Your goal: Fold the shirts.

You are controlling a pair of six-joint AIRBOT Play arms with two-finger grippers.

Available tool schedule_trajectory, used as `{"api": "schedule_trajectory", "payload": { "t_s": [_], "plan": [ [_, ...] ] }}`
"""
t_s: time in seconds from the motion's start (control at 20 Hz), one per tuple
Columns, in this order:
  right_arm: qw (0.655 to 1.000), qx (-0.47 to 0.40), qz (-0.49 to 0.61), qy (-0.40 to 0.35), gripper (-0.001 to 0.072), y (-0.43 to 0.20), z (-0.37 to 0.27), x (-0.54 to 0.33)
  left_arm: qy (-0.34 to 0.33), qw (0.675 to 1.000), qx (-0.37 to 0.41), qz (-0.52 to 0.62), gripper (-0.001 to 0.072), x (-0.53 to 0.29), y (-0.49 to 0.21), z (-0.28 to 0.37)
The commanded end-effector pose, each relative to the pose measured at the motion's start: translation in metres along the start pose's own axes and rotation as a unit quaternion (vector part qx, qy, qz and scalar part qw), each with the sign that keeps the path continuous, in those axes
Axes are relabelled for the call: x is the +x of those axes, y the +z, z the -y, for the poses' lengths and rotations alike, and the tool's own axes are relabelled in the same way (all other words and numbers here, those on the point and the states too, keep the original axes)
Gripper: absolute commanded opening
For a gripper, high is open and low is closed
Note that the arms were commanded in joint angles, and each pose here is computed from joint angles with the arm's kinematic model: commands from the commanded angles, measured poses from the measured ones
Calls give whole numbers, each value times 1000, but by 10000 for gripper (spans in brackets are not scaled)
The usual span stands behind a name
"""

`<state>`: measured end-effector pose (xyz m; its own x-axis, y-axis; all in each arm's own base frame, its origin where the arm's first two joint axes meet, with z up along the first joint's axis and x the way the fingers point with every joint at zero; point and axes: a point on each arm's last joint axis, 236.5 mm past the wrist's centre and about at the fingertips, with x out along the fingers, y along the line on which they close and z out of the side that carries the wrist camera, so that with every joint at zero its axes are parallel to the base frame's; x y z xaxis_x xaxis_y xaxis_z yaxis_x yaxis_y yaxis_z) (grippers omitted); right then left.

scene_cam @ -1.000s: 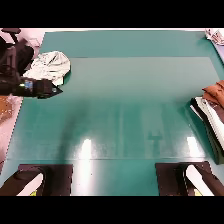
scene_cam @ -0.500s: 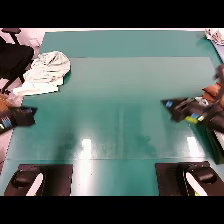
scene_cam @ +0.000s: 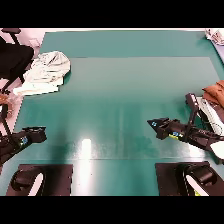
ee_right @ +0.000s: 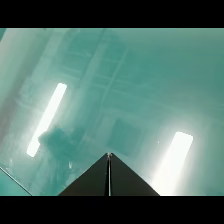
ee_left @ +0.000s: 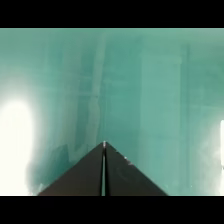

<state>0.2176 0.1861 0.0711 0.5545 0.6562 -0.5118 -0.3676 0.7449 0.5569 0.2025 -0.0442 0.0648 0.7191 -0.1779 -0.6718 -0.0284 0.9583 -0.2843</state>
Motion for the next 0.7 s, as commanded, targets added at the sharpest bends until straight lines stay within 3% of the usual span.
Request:
{"api": "schedule_trajectory", "payload": {
  "t_s": [0.0, 0.65],
  "plan": [
    [1000, 5, -2, 1, 21, -3, 1, 1, 2, 1000, -3, -1, 31, 2, -3, -2],
    [1000, 6, -2, 1, 21, -3, 1, 1, 0, 1000, -3, 7, 32, 2, 1, -1]
  ]
}}
